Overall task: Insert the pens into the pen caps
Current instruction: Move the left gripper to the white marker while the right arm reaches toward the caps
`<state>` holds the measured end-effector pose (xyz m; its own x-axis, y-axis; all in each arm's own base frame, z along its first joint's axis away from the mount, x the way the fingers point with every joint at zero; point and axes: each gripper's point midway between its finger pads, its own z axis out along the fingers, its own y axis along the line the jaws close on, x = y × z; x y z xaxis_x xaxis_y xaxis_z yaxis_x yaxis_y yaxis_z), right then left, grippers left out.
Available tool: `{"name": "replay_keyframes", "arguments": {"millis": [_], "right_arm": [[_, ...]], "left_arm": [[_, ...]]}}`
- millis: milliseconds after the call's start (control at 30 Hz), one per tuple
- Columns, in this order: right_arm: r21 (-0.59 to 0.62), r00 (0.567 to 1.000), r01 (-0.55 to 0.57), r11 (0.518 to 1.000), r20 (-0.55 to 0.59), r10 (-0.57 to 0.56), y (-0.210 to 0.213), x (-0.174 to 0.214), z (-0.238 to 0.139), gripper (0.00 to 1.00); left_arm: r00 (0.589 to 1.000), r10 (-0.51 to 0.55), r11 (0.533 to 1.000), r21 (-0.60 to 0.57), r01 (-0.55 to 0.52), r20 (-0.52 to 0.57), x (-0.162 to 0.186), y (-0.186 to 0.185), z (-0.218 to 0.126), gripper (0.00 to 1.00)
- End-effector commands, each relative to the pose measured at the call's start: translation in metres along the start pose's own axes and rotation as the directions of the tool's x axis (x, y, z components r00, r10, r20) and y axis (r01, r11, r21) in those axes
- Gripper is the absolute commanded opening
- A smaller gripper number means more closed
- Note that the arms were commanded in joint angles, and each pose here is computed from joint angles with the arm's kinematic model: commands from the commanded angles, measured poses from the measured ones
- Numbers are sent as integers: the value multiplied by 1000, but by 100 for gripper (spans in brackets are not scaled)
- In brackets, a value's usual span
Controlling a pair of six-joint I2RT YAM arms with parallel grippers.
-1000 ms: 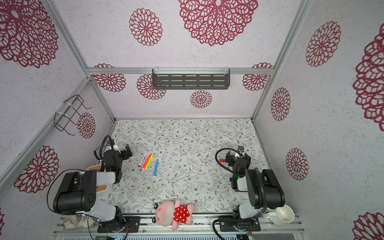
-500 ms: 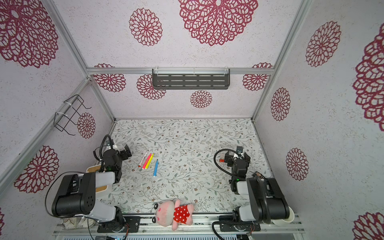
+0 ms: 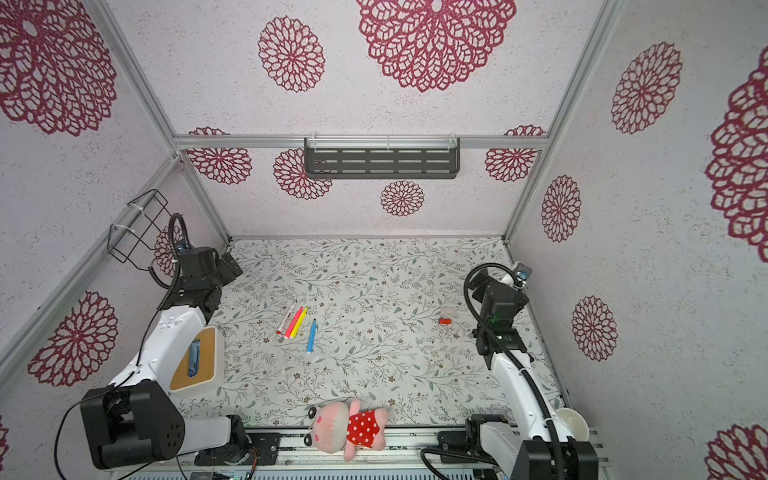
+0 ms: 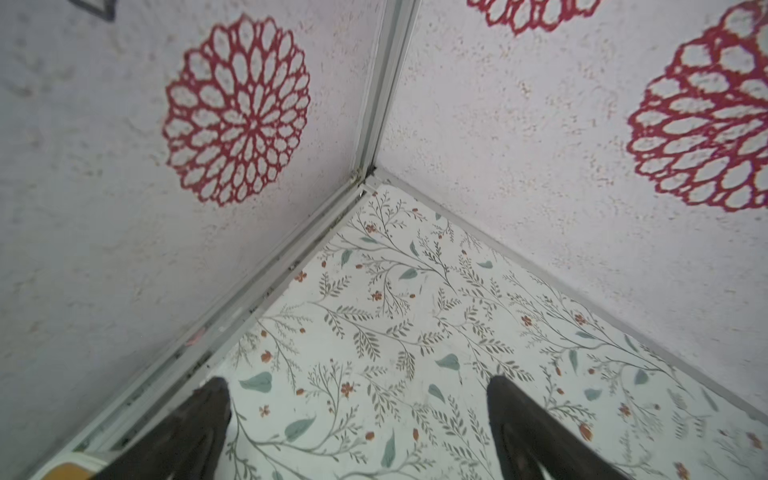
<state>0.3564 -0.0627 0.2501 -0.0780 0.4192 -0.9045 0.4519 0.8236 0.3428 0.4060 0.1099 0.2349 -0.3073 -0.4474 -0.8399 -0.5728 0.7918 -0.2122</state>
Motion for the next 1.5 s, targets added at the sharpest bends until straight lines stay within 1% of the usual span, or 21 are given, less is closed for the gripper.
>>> {"name": "replay_keyframes", "arguments": {"millis": [0,67,100,133,167,233,300,333,400,500,633,700,833,867,933,1033,1067,1167,1233,1300,1467], "right_arm": [[35,965,-78,996,-250,84,-3,46,-1,99],[-7,937,-76,997,-344,69,12,57,1,99],[-26,895,-67,997,-444,49,24,69,2,99],[-53,866,-28,998,-500,-3,40,68,-3,99],[-87,850,-18,996,-525,-30,48,69,-6,99],[-183,798,-2,983,-593,-109,69,74,-12,99],[-263,755,16,965,-630,-184,86,82,-18,99],[-293,743,22,956,-635,-212,95,83,-22,99],[-334,730,48,941,-631,-261,105,85,-28,99],[-399,706,71,914,-627,-329,118,86,-41,99],[-449,668,87,889,-636,-387,121,89,-56,99],[-449,646,95,888,-652,-398,116,94,-61,99],[-460,606,93,883,-677,-417,107,108,-73,99],[-440,606,102,892,-683,-407,103,109,-72,99],[-333,632,139,933,-695,-343,86,107,-65,99],[-174,691,144,974,-687,-225,64,97,-61,99],[-169,697,138,976,-684,-218,62,96,-64,99],[-273,679,82,958,-688,-254,73,101,-81,99],[-259,687,55,964,-691,-225,69,100,-88,99],[-237,698,54,970,-686,-207,63,99,-91,99],[-241,719,24,970,-670,-184,58,99,-99,99]], "left_arm": [[964,-22,996,79,45,-266,50,-24,-14,99],[952,22,992,129,18,-306,56,-44,-24,99],[925,90,982,185,-22,-368,68,-65,-35,99],[888,192,966,240,-96,-418,89,-83,-47,99],[875,216,960,260,-108,-433,96,-87,-49,98],[842,249,949,293,-114,-479,111,-95,-56,96],[806,275,944,304,-124,-524,128,-96,-56,94],[784,283,943,309,-122,-553,138,-96,-57,92],[743,302,940,318,-127,-597,155,-95,-57,86],[704,335,933,323,-157,-625,175,-90,-56,81],[674,358,929,317,-190,-646,191,-81,-52,76],[666,363,929,307,-205,-652,198,-77,-47,72],[680,350,934,296,-201,-644,210,-76,-32,67],[686,348,934,296,-198,-639,213,-76,-29,66],[697,336,939,285,-193,-634,217,-76,-20,64],[691,332,939,293,-180,-642,226,-78,-12,62],[687,332,940,290,-182,-647,228,-77,-11,61],[671,336,940,281,-194,-660,235,-73,-8,58],[675,338,940,275,-203,-656,237,-68,-5,58],[675,337,941,257,-220,-656,237,-62,-1,56],[671,306,952,217,-217,-675,236,-53,14,53]]}}
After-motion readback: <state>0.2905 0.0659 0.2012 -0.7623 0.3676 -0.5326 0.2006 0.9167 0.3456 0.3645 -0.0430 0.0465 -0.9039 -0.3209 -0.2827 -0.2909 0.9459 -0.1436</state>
